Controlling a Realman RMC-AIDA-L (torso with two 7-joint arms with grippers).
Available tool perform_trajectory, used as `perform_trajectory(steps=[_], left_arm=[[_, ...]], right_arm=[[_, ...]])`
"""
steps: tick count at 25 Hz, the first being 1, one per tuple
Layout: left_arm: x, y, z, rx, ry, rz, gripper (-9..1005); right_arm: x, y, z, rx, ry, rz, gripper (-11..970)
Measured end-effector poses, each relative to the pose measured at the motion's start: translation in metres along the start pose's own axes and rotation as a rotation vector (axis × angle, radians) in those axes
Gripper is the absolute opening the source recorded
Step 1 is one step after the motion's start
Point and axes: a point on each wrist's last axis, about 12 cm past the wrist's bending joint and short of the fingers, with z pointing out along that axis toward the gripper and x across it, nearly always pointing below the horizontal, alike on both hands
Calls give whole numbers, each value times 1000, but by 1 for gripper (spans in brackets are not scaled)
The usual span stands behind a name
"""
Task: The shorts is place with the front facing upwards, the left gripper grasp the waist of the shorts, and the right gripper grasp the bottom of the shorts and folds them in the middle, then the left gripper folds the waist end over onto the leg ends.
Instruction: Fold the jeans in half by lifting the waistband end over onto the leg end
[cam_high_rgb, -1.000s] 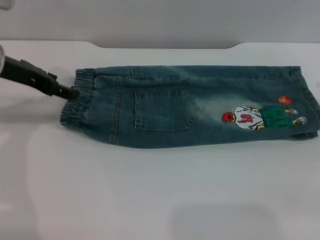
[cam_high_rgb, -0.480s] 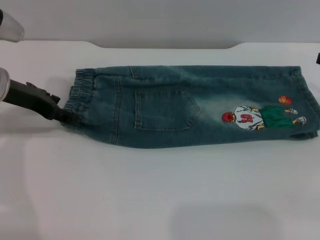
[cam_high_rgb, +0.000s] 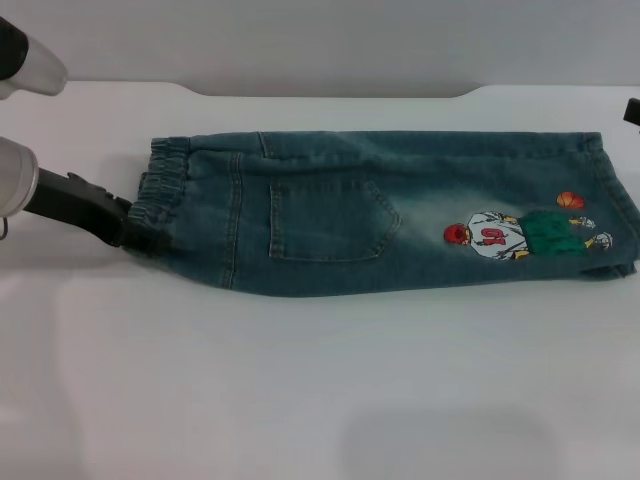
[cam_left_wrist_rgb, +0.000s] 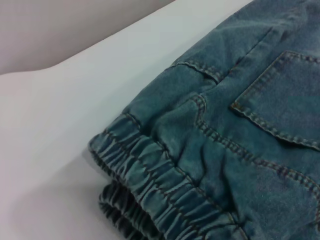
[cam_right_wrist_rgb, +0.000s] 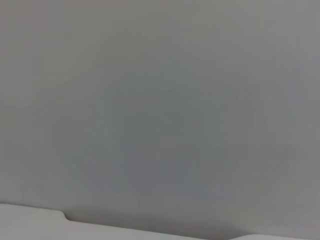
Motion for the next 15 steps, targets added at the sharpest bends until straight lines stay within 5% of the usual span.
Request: perform_trajectory(steps=[15], left_arm=[[-11,9,-18,-134,25,100,814]], right_arm=[[2,0,1,-3,1,7,445]])
